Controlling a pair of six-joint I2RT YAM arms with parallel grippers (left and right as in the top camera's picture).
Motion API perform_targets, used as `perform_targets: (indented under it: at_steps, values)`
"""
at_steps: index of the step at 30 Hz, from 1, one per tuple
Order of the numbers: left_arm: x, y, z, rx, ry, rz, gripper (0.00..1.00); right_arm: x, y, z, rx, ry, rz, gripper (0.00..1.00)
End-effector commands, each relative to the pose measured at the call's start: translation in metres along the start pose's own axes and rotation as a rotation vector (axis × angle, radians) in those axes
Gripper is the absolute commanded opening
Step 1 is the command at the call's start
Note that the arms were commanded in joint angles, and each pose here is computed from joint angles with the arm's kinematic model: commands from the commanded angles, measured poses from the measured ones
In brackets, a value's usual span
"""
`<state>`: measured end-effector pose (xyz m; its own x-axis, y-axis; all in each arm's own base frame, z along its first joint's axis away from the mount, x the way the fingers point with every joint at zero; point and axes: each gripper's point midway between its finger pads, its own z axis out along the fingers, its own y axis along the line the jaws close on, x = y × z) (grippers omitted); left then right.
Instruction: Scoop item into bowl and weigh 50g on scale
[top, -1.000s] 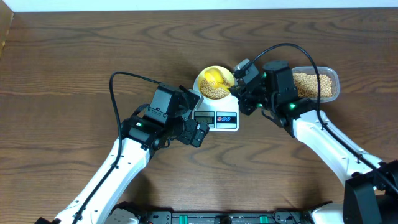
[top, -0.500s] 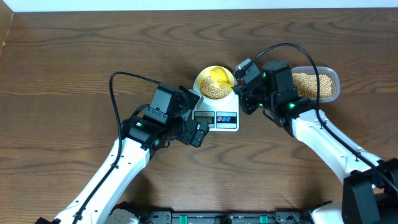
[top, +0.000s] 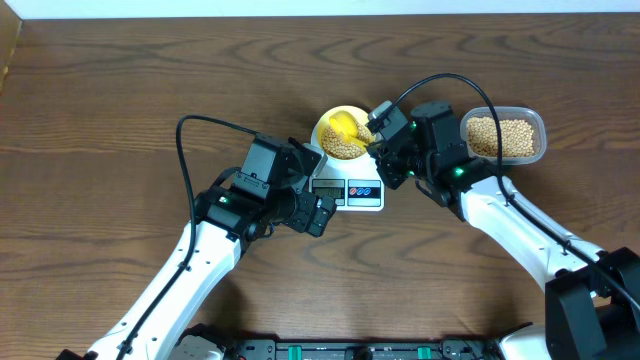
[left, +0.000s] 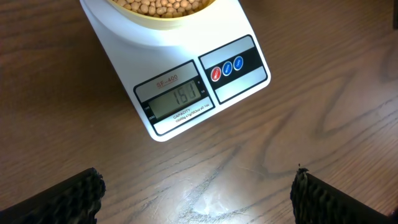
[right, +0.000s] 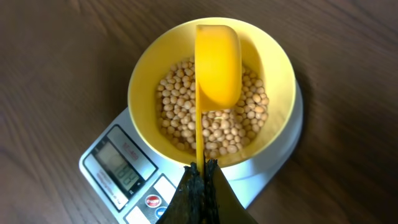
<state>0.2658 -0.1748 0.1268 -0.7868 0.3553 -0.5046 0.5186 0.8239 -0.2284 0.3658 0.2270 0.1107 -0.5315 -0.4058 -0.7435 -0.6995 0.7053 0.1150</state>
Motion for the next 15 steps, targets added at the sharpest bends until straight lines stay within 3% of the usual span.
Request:
perform_targets:
  at_steps: [1,15]
  values:
    - [-0.0042,-0.0021,-0.0012,0.009,-0.005,0.012,0.98,-0.0017,0.0165,0.0016,-0.09,-0.007,-0.011,0.01]
    - [-0.0042,-0.0021,-0.0012,0.009,-0.005,0.012,0.98,-0.0044,0.0132,-0.0001,-0.096,-0.02,0.029,0.01]
